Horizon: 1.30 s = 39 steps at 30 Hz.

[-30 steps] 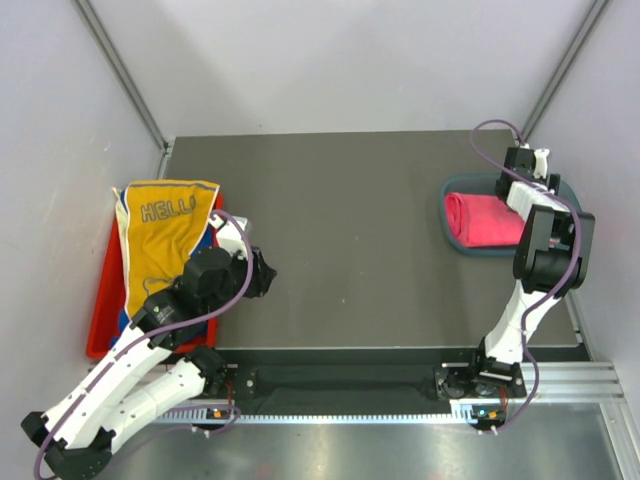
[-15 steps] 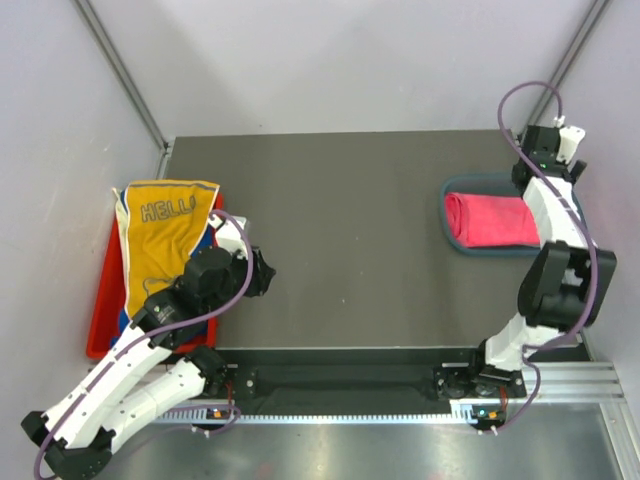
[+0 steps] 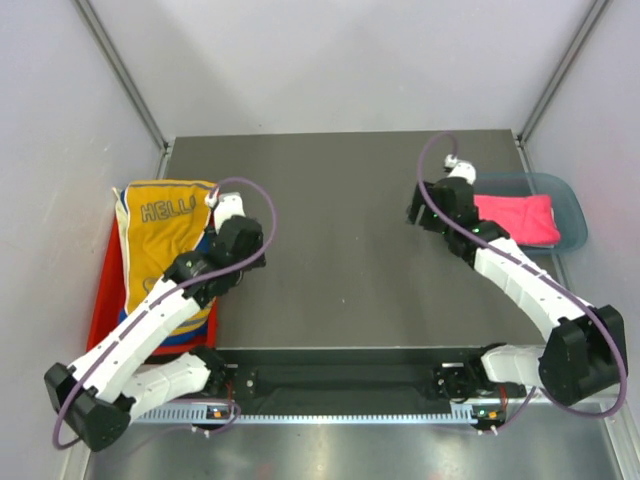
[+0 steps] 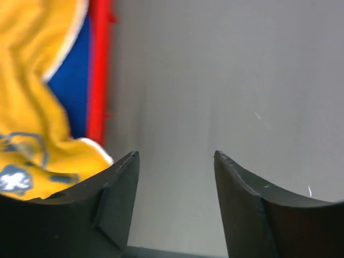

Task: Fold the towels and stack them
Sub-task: Grab crumpled towel

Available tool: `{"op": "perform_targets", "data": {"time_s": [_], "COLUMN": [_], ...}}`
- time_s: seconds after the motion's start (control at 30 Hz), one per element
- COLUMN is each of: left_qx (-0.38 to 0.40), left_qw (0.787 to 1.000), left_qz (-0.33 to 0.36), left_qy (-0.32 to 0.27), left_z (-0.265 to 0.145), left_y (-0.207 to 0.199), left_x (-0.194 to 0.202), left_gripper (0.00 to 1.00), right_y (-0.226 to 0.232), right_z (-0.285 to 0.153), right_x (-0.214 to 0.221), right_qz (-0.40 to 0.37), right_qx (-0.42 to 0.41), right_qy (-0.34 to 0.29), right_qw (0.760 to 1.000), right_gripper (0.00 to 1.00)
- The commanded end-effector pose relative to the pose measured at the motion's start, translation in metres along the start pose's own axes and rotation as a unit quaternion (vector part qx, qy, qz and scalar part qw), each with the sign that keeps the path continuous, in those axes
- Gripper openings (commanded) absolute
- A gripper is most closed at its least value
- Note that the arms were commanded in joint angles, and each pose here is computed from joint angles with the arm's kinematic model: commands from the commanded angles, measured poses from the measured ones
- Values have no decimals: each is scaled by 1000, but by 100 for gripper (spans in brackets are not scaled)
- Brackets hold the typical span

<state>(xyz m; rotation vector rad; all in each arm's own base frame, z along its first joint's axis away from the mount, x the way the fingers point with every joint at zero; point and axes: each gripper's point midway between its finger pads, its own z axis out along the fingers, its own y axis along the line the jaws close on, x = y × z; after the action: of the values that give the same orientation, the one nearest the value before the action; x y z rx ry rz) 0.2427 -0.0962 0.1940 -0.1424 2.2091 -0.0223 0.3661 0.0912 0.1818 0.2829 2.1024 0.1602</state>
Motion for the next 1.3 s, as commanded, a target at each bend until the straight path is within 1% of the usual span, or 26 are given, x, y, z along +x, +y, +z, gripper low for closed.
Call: {"op": "perform_targets", "data": {"time_s": [0.0, 0.03, 0.07, 0.17, 0.2, 0.23, 0.27, 0.43, 0.53, 0.6, 0.67, 0.87, 1.0, 1.03, 1.1, 1.13, 1.23, 1.27], "left_qx": [-99, -107, -126, -196, -210, -227, -245, -255, -271, -283, -292, -294, -297, -298, -293, -290, -268, -258], "left_qw": [993, 991, 986, 970, 964, 959, 949, 942, 937, 933, 930, 928, 928, 927, 929, 930, 941, 945], "left_qz": [-63, -74, -108, -140, -164, -164, -192, -210, -208, -207, -210, -215, -211, -211, -209, -210, -190, -190], "left_qy": [-31, -14, -6, 21, 23, 36, 52, 65, 75, 83, 79, 77, 83, 84, 86, 86, 80, 66], "left_z": [-2, 3, 7, 10, 10, 9, 12, 24, 30, 32, 32, 35, 39, 39, 42, 42, 43, 42], "left_y": [37, 40, 50, 78, 81, 88, 90, 89, 92, 94, 96, 99, 100, 100, 99, 98, 93, 88], "left_x": [-32, -27, -25, -2, 5, 17, 34, 54, 64, 70, 71, 74, 79, 80, 81, 80, 63, 45], "left_gripper": [64, 68, 68, 69, 69, 69, 70, 70, 69, 68, 67, 59, 51, 46, 40, 29, 12, 1], "right_y": [57, 67, 69, 76, 75, 76, 79, 81, 80, 78, 76, 75, 75, 75, 76, 77, 77, 77], "right_z": [-18, -22, -24, -29, -28, -30, -34, -38, -40, -41, -44, -50, -51, -52, -53, -53, -54, -55], "right_x": [-1, 8, 11, 25, 33, 33, 42, 48, 52, 53, 53, 51, 53, 53, 53, 52, 52, 51], "right_qz": [15, 4, 2, -1, -3, -3, -6, -8, -14, -16, -17, -20, -22, -21, -19, -19, -19, -19], "right_qx": [-99, -112, -117, -145, -147, -155, -173, -191, -197, -197, -198, -204, -207, -209, -212, -213, -214, -215], "right_qy": [-26, -16, -15, -8, -1, -3, 4, 5, 9, 7, 4, -1, 1, 0, 1, 0, 1, 0], "right_qw": [995, 994, 993, 989, 989, 988, 985, 981, 980, 980, 980, 979, 978, 978, 977, 977, 977, 977], "right_gripper": [77, 77, 77, 77, 77, 77, 77, 77, 77, 77, 77, 78, 78, 78, 78, 78, 78, 78]}}
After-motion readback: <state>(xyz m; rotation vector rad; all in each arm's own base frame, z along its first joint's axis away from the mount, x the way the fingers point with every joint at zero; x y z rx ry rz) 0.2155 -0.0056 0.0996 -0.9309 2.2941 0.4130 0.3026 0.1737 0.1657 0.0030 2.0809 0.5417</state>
